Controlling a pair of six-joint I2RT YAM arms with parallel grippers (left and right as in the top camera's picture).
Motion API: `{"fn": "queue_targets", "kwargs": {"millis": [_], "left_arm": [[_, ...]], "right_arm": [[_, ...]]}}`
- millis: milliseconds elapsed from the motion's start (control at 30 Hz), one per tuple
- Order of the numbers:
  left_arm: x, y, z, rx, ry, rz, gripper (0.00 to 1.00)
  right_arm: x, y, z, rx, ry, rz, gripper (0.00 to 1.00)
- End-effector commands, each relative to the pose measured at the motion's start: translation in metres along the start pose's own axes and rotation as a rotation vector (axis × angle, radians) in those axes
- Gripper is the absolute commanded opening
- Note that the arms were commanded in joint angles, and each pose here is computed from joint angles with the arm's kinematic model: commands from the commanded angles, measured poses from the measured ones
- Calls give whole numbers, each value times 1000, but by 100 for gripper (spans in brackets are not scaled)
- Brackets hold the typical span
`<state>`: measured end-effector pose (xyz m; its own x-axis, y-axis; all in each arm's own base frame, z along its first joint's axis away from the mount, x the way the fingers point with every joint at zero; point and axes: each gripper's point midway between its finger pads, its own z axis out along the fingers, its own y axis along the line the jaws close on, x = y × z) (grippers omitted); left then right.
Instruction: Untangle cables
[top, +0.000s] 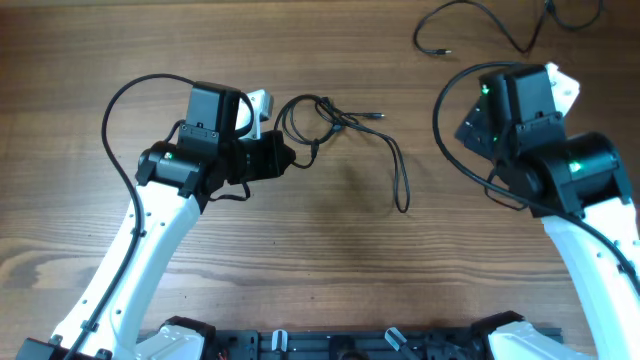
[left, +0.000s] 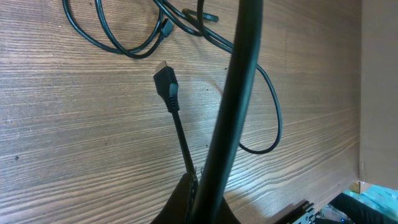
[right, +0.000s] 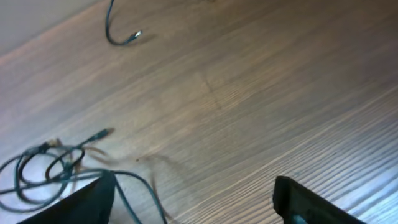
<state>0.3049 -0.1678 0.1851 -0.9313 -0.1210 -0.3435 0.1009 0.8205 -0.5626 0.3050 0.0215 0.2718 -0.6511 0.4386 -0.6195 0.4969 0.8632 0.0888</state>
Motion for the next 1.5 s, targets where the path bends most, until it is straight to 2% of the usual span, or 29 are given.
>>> {"fn": "queue_targets", "kwargs": {"millis": [0,33,67,167,333,433,567,733,833,1033,1100,1133,1467], "left_arm": [[0,2,1,-7,4,-12,4],[2,-1,2,-4,8,-5,4],[2,-2,3,-2,9,-1,4],[2,-4,4,-2,8,6,4],[2,-3,4,-3,9,5,4],[3,-1,7,-7,18,0,4],[4,3,14,-17,38,-11,4],[4,3,15,-16,40,-11,4],[4,3,15,-16,39,-10,4],[3,3,15,-15,37,-9,4],[3,3,15,-15,38,-9,4],[3,3,15,-15,38,-9,4],[3,3,15,-15,36,-9,4]], "right_arm": [[10,36,5,-159,87,-114,88],[20,69,8,-316,147,-221,88],[26,85,8,-395,172,-275,88],[55,142,17,-696,239,-596,89],[92,151,71,-717,311,-934,90],[99,157,92,-734,299,-1050,91],[107,162,111,-750,289,-1146,92],[123,168,141,-742,333,-1153,88],[132,174,147,-754,335,-1193,80],[138,182,147,-750,309,-1248,72],[137,179,152,-720,311,-1254,60],[137,178,154,-711,313,-1257,59],[136,177,157,-694,311,-1260,63]]}}
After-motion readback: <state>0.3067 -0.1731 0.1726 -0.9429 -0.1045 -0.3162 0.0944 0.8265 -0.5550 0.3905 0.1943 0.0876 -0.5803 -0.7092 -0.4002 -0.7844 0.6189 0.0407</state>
